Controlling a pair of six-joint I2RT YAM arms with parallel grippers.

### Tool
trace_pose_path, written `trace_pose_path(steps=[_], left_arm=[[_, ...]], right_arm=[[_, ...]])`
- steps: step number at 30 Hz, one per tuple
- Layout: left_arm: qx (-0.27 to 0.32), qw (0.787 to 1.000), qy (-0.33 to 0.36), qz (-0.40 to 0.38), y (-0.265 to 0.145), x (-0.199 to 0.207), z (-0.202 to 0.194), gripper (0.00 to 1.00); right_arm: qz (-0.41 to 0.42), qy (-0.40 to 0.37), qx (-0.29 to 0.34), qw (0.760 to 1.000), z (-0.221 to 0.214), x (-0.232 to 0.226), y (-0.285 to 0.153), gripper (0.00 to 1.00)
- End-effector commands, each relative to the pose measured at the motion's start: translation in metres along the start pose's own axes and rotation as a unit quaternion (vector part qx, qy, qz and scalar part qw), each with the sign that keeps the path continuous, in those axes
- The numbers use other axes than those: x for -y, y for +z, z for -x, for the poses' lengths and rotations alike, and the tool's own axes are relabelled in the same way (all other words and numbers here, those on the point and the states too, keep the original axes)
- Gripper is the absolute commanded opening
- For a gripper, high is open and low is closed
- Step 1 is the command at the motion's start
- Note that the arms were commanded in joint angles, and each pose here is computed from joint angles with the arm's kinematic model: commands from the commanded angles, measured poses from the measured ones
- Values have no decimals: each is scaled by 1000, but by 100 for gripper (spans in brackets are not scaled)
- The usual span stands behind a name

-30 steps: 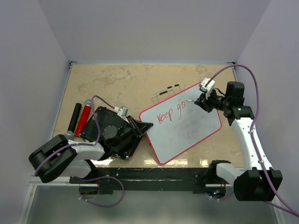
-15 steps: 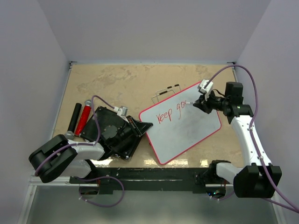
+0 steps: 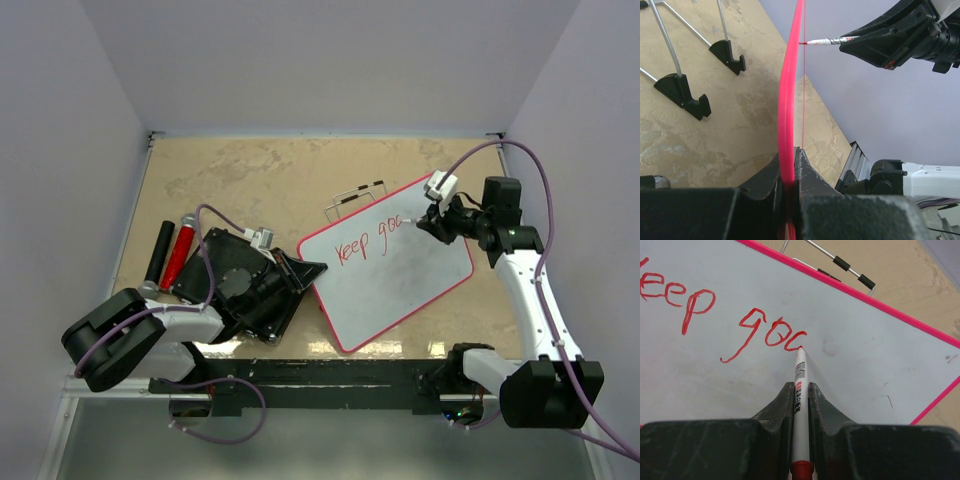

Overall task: Write a sentence on the whiteboard
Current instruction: Pick up the sentence from the whiteboard.

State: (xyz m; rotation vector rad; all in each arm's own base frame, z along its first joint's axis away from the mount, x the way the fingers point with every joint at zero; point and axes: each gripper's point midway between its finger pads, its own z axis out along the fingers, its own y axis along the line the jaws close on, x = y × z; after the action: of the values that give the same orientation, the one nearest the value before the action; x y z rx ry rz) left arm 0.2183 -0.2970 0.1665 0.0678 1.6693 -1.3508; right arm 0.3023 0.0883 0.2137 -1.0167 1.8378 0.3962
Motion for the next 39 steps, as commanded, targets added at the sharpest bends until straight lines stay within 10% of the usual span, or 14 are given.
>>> trace_pose_path(steps=[1, 39], left_arm=[[-18, 998, 50, -38, 0, 12, -5, 0], [-20, 998, 51, -30, -1, 7, -7, 0]], right_arm=[[-35, -12, 29, 999, 23, 18, -3, 0], [-54, -20, 22, 998, 29, 21, -15, 0]])
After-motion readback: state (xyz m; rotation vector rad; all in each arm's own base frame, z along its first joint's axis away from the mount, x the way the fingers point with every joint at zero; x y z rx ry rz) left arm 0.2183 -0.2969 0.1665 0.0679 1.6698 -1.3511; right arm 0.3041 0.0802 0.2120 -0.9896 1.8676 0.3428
